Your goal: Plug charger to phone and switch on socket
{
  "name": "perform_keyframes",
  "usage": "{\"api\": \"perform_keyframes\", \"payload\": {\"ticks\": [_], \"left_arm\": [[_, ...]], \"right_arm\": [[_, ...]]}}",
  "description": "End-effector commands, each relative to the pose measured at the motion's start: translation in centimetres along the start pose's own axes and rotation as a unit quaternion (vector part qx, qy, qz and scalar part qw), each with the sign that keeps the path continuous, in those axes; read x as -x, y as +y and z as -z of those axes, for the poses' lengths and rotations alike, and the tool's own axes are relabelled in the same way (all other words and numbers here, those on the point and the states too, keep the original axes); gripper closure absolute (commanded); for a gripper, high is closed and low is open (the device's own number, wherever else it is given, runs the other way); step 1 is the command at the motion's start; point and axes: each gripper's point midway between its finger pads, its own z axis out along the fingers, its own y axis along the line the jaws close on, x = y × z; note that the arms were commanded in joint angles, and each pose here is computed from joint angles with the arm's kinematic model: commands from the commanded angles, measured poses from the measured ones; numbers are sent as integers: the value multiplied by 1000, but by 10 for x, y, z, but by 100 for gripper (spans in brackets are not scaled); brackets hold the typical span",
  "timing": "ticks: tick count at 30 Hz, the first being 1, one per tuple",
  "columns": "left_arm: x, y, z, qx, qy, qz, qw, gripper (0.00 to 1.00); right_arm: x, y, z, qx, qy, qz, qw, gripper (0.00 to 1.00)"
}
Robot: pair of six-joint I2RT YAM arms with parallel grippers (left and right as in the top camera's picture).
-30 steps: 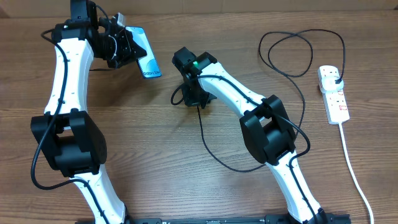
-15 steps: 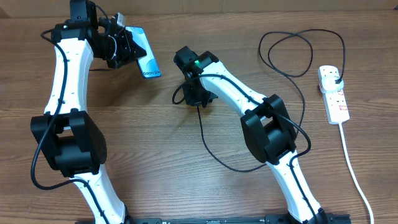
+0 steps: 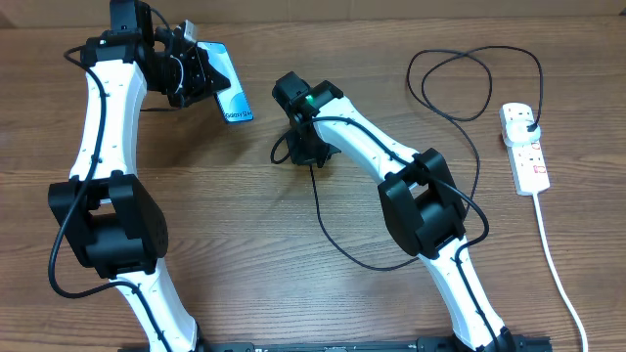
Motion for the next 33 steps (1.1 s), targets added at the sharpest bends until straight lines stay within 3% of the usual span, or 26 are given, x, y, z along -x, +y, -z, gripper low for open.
{"api": "perform_keyframes", "payload": {"ticks": [1, 4, 10, 16, 21, 24, 29, 33], "left_arm": [[5, -10, 10, -12, -11, -5, 1000, 96], [4, -10, 10, -13, -11, -5, 1000, 96], [4, -11, 10, -18, -10, -6, 1000, 96], [-2, -40, 13, -101, 0, -91, 991, 96], [4, -82, 27, -221, -18, -156, 963, 96], [15, -115, 47, -307, -37, -190, 932, 96], [29, -137, 63, -350, -48, -189, 916, 96], [22, -163, 89, -415, -29, -244, 876, 96]], "right_arm": [[-5, -2, -9, -11, 10, 7, 1000, 87], [-7, -2, -9, -12, 13, 7, 1000, 87], [-2, -1, -9, -8, 3, 6, 1000, 96], [11, -3, -3, 18, -11, 17, 1000, 96], [27, 12, 68, 133, -51, 24, 990, 96], [28, 23, 155, 203, -113, 60, 971, 96], [9, 30, 233, 224, -170, 85, 956, 96], [-14, 53, 259, 237, -179, 117, 948, 96]]}}
